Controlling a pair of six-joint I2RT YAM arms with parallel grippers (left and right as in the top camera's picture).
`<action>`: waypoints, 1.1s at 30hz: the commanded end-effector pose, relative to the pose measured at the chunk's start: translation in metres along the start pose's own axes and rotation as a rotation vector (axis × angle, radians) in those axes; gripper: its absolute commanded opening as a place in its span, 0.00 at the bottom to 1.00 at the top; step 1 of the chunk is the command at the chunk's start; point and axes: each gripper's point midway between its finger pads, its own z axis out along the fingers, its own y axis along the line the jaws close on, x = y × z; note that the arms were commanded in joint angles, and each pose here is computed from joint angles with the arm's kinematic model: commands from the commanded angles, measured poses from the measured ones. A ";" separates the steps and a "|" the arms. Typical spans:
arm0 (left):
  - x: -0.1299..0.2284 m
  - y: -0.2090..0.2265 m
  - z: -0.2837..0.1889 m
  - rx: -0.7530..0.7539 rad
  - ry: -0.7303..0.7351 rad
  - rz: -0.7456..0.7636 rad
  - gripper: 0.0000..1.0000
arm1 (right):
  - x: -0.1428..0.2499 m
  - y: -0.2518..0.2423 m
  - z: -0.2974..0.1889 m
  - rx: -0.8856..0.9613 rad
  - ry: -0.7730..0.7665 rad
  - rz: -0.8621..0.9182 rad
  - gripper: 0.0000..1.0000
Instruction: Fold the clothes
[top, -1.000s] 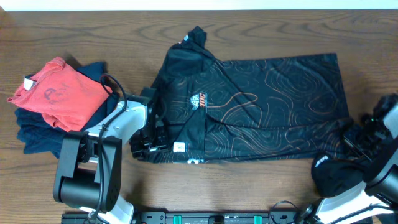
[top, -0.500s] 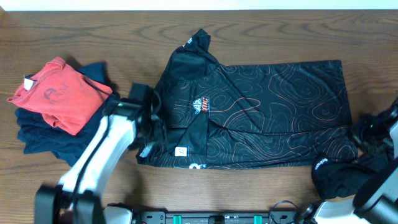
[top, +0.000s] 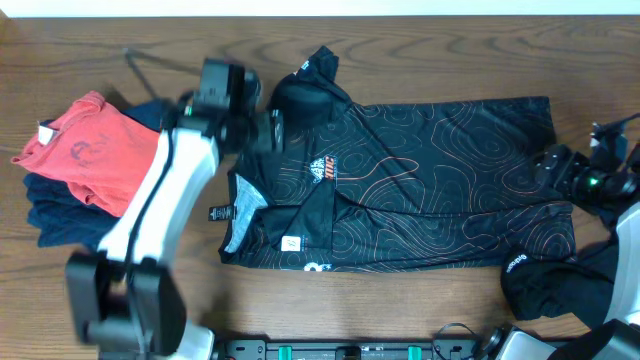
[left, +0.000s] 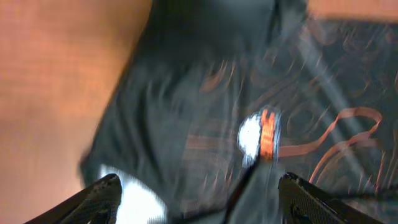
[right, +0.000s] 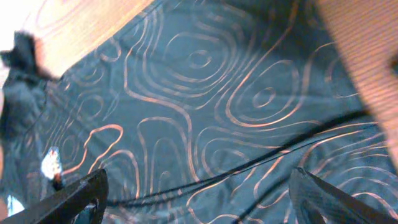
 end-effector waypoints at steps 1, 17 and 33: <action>-0.041 0.000 0.025 0.065 -0.022 0.060 0.84 | 0.000 0.016 0.000 -0.049 0.008 -0.063 0.91; -0.102 0.015 0.155 0.183 -0.182 0.136 0.84 | 0.016 0.012 0.000 -0.019 0.072 -0.062 0.85; -0.086 0.013 0.180 0.193 -0.139 0.114 0.05 | 0.008 0.006 0.001 0.022 0.042 -0.074 0.73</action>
